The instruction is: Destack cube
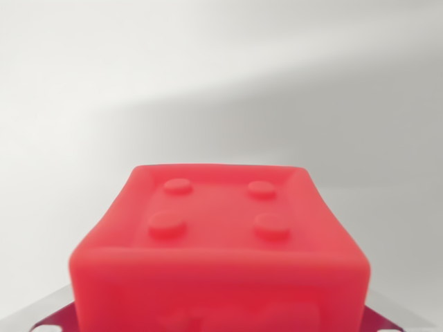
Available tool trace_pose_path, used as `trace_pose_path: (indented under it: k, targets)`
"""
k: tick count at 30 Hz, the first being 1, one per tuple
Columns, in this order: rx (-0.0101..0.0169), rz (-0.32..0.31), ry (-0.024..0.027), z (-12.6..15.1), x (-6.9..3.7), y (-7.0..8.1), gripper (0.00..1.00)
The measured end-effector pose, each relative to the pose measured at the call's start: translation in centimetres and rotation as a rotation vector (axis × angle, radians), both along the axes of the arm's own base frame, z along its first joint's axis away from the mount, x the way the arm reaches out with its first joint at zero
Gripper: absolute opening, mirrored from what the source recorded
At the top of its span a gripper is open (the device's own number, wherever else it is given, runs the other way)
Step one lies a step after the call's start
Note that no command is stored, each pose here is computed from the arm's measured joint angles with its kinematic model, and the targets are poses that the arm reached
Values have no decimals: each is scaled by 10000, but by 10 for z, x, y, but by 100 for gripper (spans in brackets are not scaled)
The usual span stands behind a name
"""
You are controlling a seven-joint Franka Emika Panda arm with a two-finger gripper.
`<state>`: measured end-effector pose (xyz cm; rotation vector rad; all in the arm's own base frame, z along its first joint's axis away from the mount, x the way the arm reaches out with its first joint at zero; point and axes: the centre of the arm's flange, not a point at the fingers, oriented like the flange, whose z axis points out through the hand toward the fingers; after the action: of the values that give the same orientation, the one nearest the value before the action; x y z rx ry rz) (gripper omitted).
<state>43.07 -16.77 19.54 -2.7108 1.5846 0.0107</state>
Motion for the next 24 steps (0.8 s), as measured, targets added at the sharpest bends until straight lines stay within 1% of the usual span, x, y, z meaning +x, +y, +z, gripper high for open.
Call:
trace_pose_path:
  k: [4,13,15,16,18,19,21,24]
  targets:
    - [-4,24,-11,-1,-6,2,0]
    - [-1,77,-1,-5,-22,6,0]
    - [-3,84,-6,-6,-25,7,0]
    - [-6,89,-10,-6,-26,8,0]
    - [-32,117,-42,-9,-27,7,0]
    - [-43,123,-45,-12,-27,7,0]
    - [-47,131,-8,-20,-27,7,0]
    - [-36,136,50,-33,-28,7,0]
